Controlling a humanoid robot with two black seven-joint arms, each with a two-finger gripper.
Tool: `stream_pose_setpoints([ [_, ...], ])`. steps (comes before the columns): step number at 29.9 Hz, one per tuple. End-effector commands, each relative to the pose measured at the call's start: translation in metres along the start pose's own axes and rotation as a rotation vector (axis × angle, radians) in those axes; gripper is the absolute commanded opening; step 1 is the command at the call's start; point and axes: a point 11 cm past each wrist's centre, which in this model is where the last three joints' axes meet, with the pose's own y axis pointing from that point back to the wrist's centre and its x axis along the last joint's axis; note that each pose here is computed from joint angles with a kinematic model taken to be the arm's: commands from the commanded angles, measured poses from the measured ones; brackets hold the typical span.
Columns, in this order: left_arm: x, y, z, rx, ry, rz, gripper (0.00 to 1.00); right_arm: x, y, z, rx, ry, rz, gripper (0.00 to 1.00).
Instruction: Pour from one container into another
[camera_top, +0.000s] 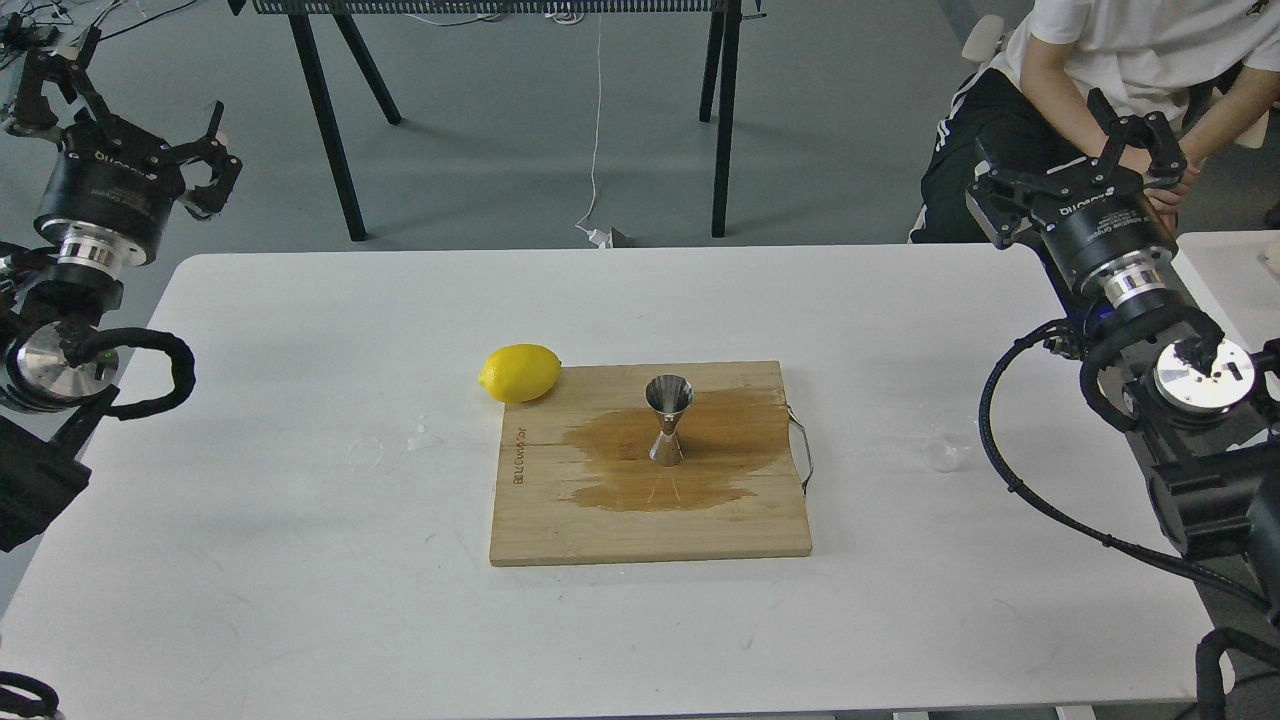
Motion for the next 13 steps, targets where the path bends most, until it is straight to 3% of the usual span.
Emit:
stream_pose_setpoints([
  [1, -0.001, 0.000, -0.002, 0.002, 0.005, -0.001, 1.00, -0.009, -0.013, -0.010, 0.034, 0.060, -0.066, 1.00],
  [13, -0.002, 0.001, -0.006, 0.009, 0.012, -0.004, 1.00, -0.012, -0.024, -0.002, 0.015, 0.065, -0.076, 1.00],
])
